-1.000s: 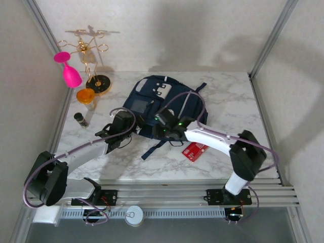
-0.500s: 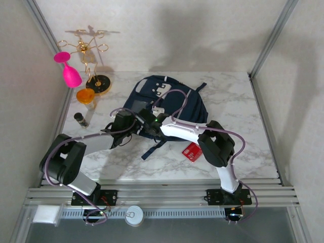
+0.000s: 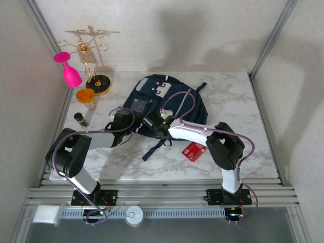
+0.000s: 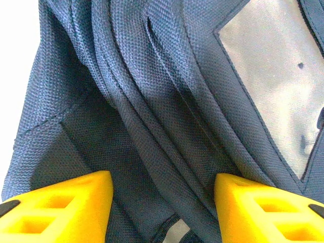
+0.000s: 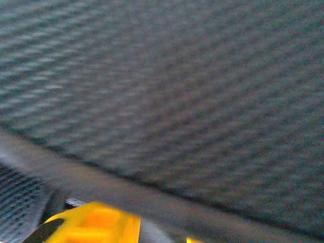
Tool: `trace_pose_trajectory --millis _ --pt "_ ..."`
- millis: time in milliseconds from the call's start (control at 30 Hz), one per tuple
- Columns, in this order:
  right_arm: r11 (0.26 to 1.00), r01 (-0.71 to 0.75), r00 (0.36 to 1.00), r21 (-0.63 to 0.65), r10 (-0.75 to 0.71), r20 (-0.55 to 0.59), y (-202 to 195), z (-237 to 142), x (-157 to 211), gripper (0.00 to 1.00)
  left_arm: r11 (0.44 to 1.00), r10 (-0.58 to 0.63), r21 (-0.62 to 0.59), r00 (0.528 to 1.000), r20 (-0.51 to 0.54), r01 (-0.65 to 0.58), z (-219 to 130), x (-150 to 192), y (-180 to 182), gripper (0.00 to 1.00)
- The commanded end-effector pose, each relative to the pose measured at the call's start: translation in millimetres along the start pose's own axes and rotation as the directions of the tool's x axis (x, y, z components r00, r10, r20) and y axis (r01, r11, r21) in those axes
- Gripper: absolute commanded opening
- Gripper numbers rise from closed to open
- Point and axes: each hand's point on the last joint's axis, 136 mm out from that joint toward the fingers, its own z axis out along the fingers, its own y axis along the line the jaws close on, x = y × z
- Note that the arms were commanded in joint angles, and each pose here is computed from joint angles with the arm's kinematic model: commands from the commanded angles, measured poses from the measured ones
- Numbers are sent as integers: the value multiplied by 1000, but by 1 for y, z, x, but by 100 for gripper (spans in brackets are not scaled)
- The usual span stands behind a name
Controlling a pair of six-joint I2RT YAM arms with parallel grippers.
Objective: Pack the student bag
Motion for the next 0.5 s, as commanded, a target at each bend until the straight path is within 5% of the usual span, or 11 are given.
trace_pose_trajectory --millis 0,133,333,467 --pt "991 74 997 -108 -71 28 28 -2 -6 30 998 -30 -51 999 22 31 -2 -6 17 54" --pt "982 75 997 -172 -71 29 51 -2 -6 31 999 -34 -27 999 11 34 -5 -2 10 54" --pt "1000 -18 999 15 17 28 30 18 -3 39 999 -30 -38 999 23 31 -6 -2 12 54" --pt "999 -47 995 1 47 84 37 24 -18 39 998 -41 -46 999 26 43 -5 -1 15 54"
